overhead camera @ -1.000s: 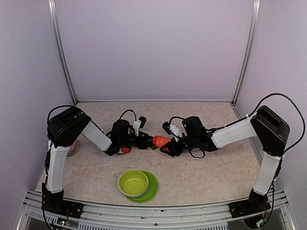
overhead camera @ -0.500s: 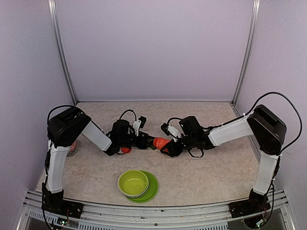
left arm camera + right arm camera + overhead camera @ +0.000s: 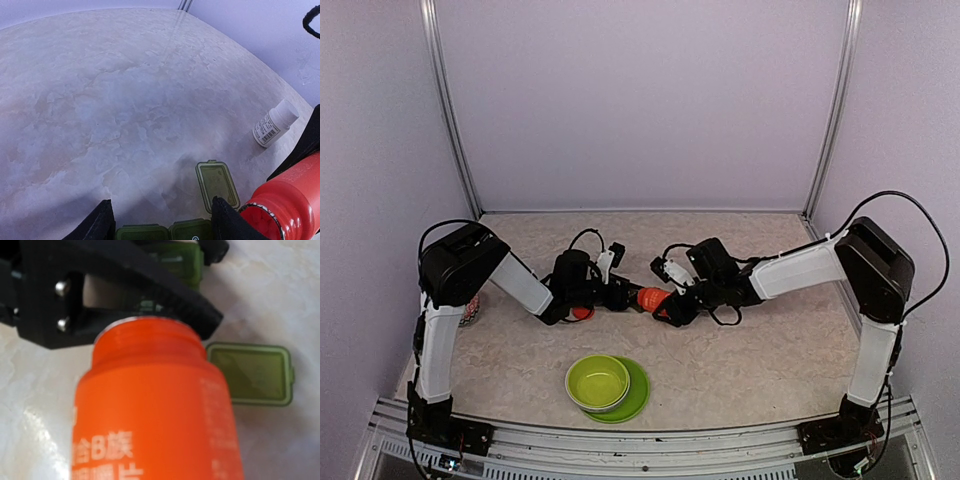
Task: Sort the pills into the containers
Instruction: Pour the pill into the compartment of the pill container.
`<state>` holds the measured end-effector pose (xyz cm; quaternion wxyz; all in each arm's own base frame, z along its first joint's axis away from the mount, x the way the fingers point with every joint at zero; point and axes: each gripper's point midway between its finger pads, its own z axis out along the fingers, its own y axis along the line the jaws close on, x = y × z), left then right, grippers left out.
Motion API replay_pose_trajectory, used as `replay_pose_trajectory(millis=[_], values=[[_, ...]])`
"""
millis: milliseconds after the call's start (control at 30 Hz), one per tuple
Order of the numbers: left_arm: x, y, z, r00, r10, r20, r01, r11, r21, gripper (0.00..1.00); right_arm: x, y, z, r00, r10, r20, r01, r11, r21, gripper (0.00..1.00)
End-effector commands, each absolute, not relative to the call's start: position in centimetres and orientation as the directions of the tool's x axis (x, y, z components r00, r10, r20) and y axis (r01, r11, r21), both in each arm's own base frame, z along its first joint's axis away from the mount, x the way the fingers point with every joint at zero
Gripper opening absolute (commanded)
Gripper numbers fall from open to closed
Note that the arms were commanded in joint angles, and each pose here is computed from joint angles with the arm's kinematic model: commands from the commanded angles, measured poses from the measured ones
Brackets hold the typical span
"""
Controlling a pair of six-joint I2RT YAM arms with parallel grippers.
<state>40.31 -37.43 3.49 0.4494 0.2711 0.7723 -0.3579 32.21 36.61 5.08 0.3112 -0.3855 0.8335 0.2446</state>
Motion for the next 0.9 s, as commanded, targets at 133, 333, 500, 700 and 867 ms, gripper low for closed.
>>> replay_pose_trajectory(millis=[133, 333, 500, 700, 867], values=[[39.58, -37.53, 2.20, -0.464, 0.109, -0.879, 0.745, 0.585, -0.321, 0.64, 32.21, 37.02, 5.78, -0.503, -0.518, -0.691, -0.794, 0.593, 0.133, 0.42], [39.65, -37.46, 2.28, -0.463, 0.106, -0.880, 0.744, 0.586, -0.321, 0.64, 32.47, 36.81, 5.89, -0.516, -0.533, -0.671, -0.784, 0.609, 0.119, 0.42], [39.64, -37.47, 2.34, -0.462, 0.104, -0.881, 0.744, 0.586, -0.321, 0.64, 32.46, 36.80, 5.88, -0.522, -0.547, -0.655, -0.784, 0.610, 0.116, 0.42], [39.64, -37.44, 2.34, -0.461, 0.103, -0.881, 0.744, 0.586, -0.321, 0.64, 32.43, 36.73, 5.98, -0.525, -0.557, -0.643, -0.784, 0.611, 0.111, 0.42], [39.60, -37.45, 2.36, -0.461, 0.103, -0.882, 0.744, 0.586, -0.321, 0.64, 32.58, 36.66, 6.01, -0.530, -0.565, -0.632, -0.781, 0.615, 0.105, 0.42]])
